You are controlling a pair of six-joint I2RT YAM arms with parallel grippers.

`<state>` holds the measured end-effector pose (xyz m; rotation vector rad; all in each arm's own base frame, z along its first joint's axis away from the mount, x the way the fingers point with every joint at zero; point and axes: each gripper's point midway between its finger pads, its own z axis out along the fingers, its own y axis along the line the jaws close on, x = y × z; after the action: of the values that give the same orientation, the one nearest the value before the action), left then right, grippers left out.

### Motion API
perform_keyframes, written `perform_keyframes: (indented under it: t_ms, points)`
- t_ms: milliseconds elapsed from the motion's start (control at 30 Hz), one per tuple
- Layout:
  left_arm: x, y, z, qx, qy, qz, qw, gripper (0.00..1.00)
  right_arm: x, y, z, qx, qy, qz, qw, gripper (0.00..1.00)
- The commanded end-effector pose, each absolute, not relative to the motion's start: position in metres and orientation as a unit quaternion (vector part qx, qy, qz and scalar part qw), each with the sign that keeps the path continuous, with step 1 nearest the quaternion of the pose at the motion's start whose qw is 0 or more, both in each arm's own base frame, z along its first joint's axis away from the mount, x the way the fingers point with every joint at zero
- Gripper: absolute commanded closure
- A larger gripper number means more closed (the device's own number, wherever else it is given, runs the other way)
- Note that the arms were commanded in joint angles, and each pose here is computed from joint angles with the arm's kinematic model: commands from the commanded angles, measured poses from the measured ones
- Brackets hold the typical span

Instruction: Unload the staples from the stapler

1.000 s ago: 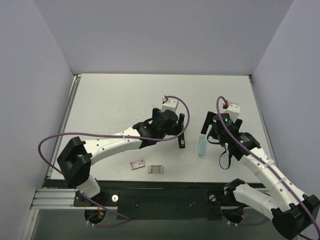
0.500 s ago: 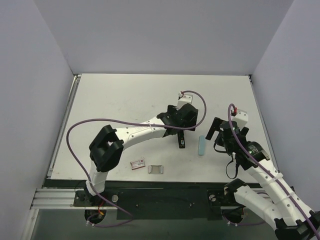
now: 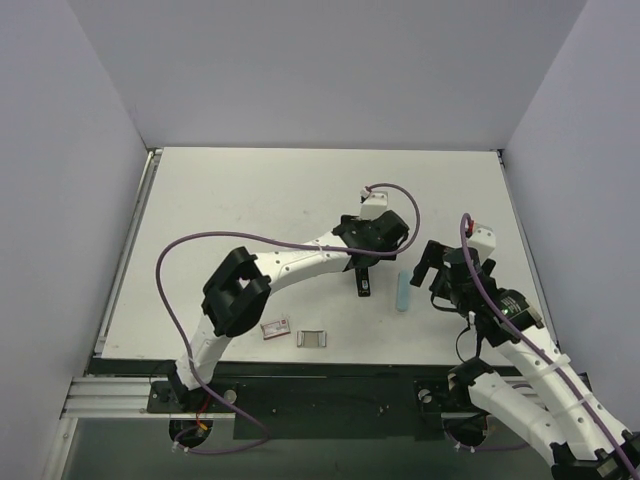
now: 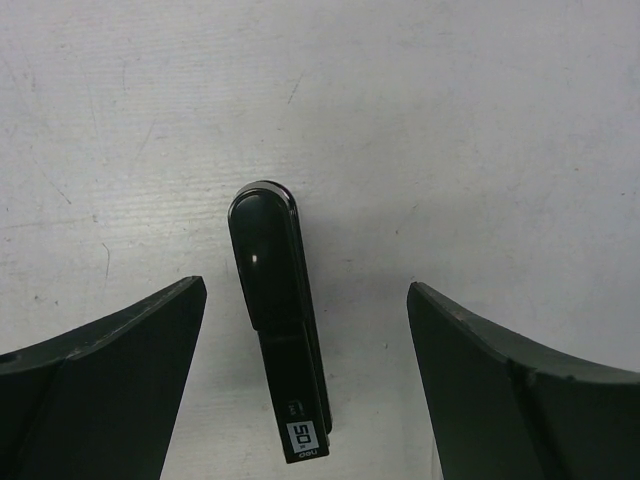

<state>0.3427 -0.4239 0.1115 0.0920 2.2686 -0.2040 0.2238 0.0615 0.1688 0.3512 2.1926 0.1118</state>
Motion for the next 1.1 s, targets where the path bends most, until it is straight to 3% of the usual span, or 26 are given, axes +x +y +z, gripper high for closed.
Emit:
perform_keyframes:
  t_ms: [0,400,733,1067]
  points:
    - [0.353,-0.428,0.12,0.0,0.899,-0.073,0.433,0.07,0.216,0.061,0.162,0.134,0.89,0.05,0.433,0.06]
    - [0.363,-0.423,0.103,-0.021,0.896,-0.034,0.442,0.15,0.207,0.065,0.164,0.121,0.887,0.075,0.439,0.06]
    - [0.364,-0.422,0.097,-0.024,0.896,-0.026,0.443,0.32,0.204,0.069,0.164,0.117,0.888,0.088,0.435,0.06]
    - [0.364,-0.419,0.089,-0.022,0.897,-0.014,0.441,0.38,0.204,0.07,0.162,0.118,0.891,0.089,0.43,0.06]
